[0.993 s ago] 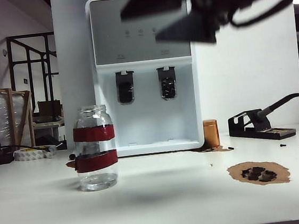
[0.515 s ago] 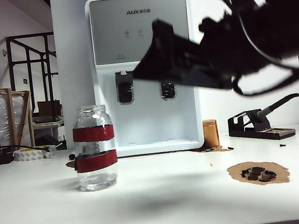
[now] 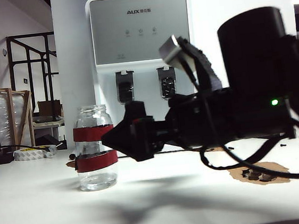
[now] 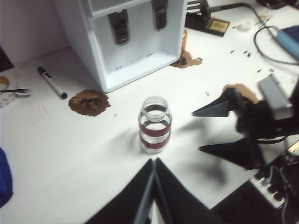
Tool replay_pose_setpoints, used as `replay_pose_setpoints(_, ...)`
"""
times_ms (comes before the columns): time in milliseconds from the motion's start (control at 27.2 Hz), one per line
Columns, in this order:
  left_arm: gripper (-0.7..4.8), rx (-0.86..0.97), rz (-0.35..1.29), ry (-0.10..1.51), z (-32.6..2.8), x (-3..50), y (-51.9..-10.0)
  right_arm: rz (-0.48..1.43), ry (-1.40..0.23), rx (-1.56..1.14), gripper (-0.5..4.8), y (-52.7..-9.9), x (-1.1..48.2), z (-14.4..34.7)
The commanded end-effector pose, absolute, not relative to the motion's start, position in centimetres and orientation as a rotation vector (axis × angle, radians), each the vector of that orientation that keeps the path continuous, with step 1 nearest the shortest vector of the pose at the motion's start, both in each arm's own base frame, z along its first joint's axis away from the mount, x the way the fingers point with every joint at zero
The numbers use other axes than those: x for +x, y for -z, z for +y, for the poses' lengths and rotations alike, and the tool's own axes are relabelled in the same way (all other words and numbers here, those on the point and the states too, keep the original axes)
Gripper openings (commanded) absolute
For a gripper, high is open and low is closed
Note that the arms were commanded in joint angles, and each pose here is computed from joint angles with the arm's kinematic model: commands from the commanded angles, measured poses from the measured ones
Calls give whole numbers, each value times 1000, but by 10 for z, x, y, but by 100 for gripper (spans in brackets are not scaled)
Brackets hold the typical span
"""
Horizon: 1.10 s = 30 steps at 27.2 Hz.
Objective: Pick up the water bottle with two loops of red belts, then reach the front water dispenser and gently press the gray-black baffle horizontally to get a little water.
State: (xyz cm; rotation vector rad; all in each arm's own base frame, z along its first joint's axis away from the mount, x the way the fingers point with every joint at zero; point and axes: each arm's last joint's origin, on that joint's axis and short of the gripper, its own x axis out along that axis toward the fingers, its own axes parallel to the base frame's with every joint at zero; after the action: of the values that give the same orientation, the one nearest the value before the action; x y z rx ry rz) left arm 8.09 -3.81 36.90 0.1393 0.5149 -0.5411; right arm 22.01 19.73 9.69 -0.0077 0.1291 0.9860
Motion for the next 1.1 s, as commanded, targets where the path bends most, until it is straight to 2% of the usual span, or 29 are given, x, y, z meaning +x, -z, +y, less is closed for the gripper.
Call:
replay_pose_setpoints(37,-1,100,466,548,-37,77,-374,103,-993,2,479,-95,230,207)
replay_pose_setpoints(441,-1,71,372,534,-27,59,-375,93,-1044,9,479,-89,255,230)
replay_pose_setpoints(772,-1,68,376,474,-24,60,-375,121,-1045,4,479,-90,267,240)
replay_pose_setpoints(1103,-1,68,377,474,-24,60,-375,161,-1008,-11,479,-68,275,246)
